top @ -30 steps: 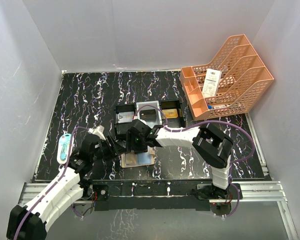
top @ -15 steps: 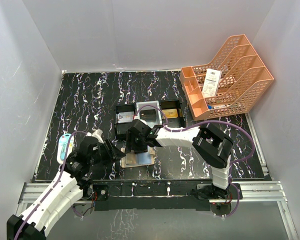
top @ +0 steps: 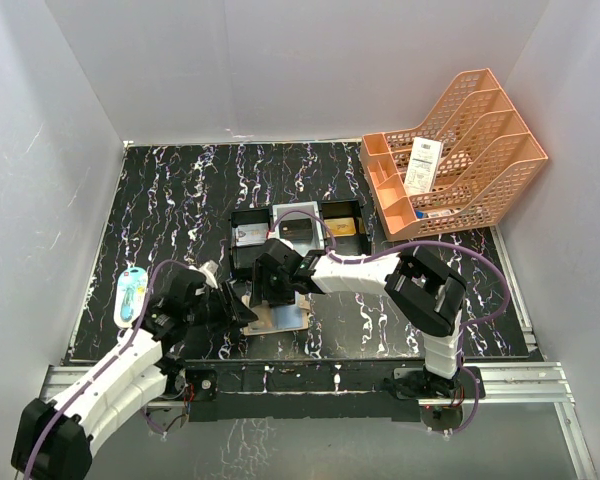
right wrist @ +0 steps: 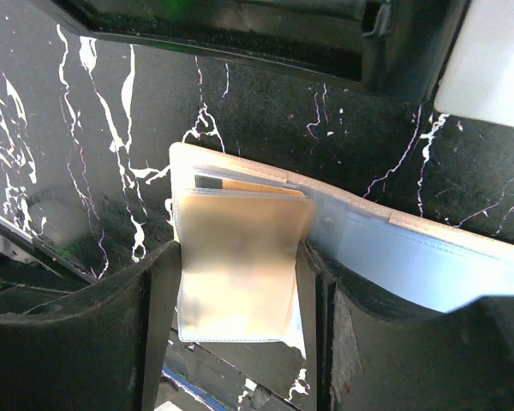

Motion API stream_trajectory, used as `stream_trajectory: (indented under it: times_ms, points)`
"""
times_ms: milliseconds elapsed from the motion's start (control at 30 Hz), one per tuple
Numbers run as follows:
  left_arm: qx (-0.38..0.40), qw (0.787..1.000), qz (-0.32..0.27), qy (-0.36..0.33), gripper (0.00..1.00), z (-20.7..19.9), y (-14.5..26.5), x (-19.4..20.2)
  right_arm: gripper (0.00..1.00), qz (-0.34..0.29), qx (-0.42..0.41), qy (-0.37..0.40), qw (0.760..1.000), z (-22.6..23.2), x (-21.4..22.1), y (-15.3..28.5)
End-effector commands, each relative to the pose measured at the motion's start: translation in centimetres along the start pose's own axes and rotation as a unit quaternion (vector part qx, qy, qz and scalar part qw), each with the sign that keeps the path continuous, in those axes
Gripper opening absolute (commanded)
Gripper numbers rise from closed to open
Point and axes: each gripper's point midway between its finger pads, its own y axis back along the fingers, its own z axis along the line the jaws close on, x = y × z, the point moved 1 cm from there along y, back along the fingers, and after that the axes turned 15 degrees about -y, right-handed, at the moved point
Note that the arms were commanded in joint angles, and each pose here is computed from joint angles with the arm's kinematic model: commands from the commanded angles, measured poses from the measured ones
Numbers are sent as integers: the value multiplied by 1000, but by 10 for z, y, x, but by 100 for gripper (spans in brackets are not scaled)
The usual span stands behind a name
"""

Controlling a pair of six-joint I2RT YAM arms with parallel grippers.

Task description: Take the credit cards out of the card holder

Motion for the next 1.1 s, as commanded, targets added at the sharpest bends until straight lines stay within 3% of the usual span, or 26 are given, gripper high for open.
stream_trajectory:
  times_ms: [0, 500, 700, 933, 1067]
  points:
    - [37, 998, 5, -42, 41, -12, -5, -4, 52, 12, 6, -5, 1000, -7, 10, -6]
    - [51, 998, 0, -40, 39, -6, -21, -3, 52, 21, 2, -5, 1000, -7, 13, -7]
    - [124, 991, 21, -50, 38, -27, -26, 1, 53, 36, -36, -7, 999, 11, 13, -1]
    - [109, 991, 9, -78, 35, -32, -27, -13, 69, 22, -85, 7, 996, 49, -2, 28]
    - [120, 990, 13, -79, 35, -37, -30, -16, 89, -10, -91, -2, 996, 54, -17, 49]
